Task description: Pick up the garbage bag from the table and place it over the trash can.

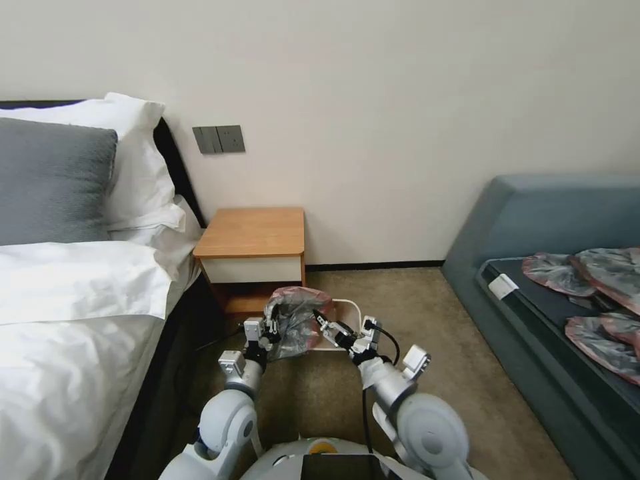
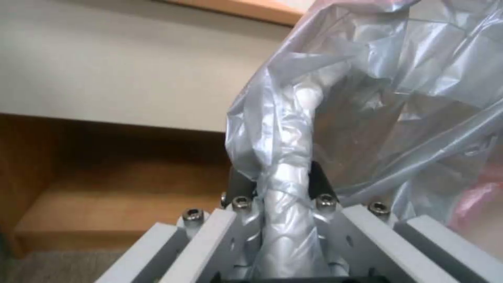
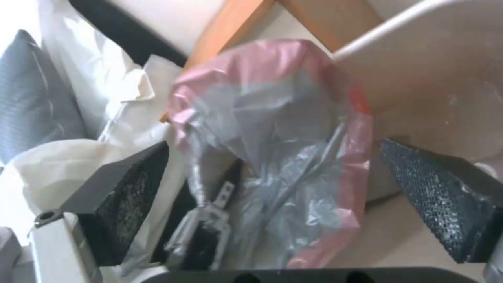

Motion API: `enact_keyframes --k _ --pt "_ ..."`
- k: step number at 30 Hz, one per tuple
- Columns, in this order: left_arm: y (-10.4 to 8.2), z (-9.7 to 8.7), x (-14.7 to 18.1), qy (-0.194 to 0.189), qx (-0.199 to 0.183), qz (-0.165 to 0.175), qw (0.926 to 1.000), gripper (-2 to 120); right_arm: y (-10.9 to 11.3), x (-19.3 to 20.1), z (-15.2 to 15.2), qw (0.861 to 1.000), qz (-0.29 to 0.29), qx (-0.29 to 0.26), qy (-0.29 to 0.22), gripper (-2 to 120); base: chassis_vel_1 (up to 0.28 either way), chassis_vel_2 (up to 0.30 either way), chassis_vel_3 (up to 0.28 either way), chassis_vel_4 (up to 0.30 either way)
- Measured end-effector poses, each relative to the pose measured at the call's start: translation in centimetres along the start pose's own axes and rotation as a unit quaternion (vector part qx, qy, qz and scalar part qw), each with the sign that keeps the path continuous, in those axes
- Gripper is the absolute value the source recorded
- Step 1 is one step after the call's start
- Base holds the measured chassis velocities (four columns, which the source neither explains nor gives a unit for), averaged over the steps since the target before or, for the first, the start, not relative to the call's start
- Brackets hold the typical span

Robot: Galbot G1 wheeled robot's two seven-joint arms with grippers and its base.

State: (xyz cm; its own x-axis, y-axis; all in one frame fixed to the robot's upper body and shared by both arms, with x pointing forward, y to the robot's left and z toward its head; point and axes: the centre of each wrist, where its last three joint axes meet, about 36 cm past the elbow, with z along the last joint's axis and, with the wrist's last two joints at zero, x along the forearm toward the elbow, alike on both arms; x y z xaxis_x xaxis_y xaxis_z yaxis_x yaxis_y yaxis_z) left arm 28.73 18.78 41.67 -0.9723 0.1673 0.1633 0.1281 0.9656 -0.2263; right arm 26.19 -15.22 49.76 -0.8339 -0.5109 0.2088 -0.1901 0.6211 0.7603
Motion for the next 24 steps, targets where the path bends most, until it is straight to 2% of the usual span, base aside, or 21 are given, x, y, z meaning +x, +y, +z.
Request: enact_keyframes --k 4,7,11,24 --pt "0.1 -0.2 0.5 -0.013 -0.001 0.009 0.9999 4 -0.2 -0.7 0.8 1.0 0.01 0.019 -0.001 100 0.0 0.0 0.0 0.0" --pt "0.2 -0.4 1.0 -0.02 -0.004 0.013 0.9997 4 -0.6 -1.4 1.5 0.998 0.015 0.061 -0.01 100 0.0 0.0 0.0 0.0" --pt "0.1 -0.7 1.5 -0.024 -0.009 0.016 0.9996 4 -0.8 -2.1 2.1 0.995 0.024 0.09 -0.019 100 0.0 0.0 0.0 0.0" --pt "0.5 -1.5 1.8 -0.039 -0.023 0.029 0.9986 4 -1.2 -3.3 2.3 0.992 0.031 0.117 -0.036 100 0.0 0.0 0.0 0.0"
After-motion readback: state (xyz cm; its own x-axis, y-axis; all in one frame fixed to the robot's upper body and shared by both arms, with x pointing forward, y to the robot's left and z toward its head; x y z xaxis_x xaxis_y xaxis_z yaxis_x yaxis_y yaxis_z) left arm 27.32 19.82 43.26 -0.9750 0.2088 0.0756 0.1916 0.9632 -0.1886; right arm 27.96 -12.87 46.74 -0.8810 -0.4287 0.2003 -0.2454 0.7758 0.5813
